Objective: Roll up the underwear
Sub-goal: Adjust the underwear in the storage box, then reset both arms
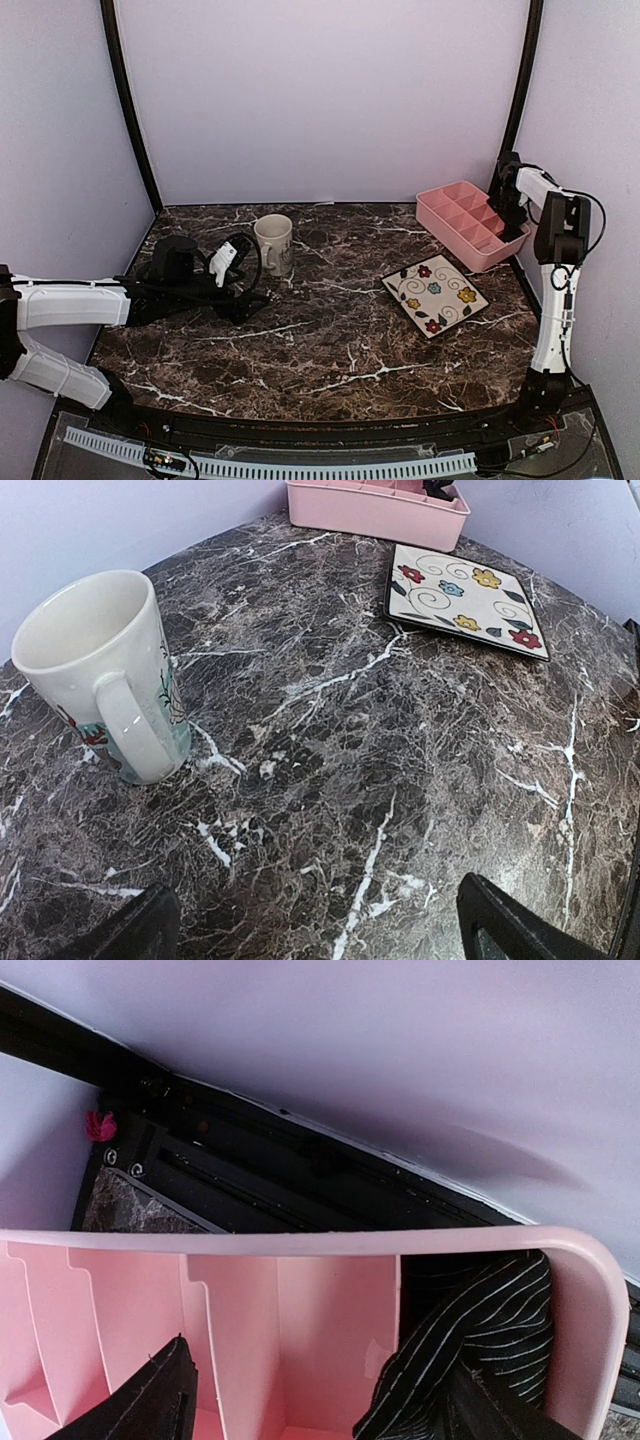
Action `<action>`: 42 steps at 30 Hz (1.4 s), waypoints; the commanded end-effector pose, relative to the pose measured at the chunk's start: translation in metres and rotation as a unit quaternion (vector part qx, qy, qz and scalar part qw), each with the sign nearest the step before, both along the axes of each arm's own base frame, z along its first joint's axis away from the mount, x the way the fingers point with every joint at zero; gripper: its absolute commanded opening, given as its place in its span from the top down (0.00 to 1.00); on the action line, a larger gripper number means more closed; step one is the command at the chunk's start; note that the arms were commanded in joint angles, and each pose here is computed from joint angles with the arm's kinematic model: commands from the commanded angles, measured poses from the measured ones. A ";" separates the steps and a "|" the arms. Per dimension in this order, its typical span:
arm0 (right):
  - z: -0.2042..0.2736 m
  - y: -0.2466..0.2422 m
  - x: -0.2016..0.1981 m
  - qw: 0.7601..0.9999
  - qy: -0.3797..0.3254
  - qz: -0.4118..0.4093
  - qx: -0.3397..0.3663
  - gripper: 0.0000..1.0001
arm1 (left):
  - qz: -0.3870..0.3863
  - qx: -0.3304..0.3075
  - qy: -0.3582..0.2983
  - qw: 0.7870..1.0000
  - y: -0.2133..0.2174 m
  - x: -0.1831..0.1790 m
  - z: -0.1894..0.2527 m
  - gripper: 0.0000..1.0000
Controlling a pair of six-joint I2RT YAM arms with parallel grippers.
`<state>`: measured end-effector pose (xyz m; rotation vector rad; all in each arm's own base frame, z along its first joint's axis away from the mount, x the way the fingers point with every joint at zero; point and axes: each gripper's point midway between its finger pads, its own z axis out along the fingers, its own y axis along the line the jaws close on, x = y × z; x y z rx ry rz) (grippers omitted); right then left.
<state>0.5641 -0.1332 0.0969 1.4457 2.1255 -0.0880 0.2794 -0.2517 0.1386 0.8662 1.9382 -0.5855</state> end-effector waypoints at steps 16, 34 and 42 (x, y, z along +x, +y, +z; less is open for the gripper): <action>-0.066 -0.006 -0.014 0.998 0.064 -0.019 0.009 0.22 | -0.003 0.007 0.000 1.000 0.000 0.000 0.005 0.01; 0.081 -0.008 0.000 0.997 -0.073 -0.037 0.007 0.13 | 0.003 -0.004 -0.017 1.000 -0.005 0.011 0.020 0.01; 0.136 0.012 0.005 0.989 -0.143 0.035 0.023 0.10 | 0.086 0.013 0.005 0.996 0.006 0.037 0.041 0.01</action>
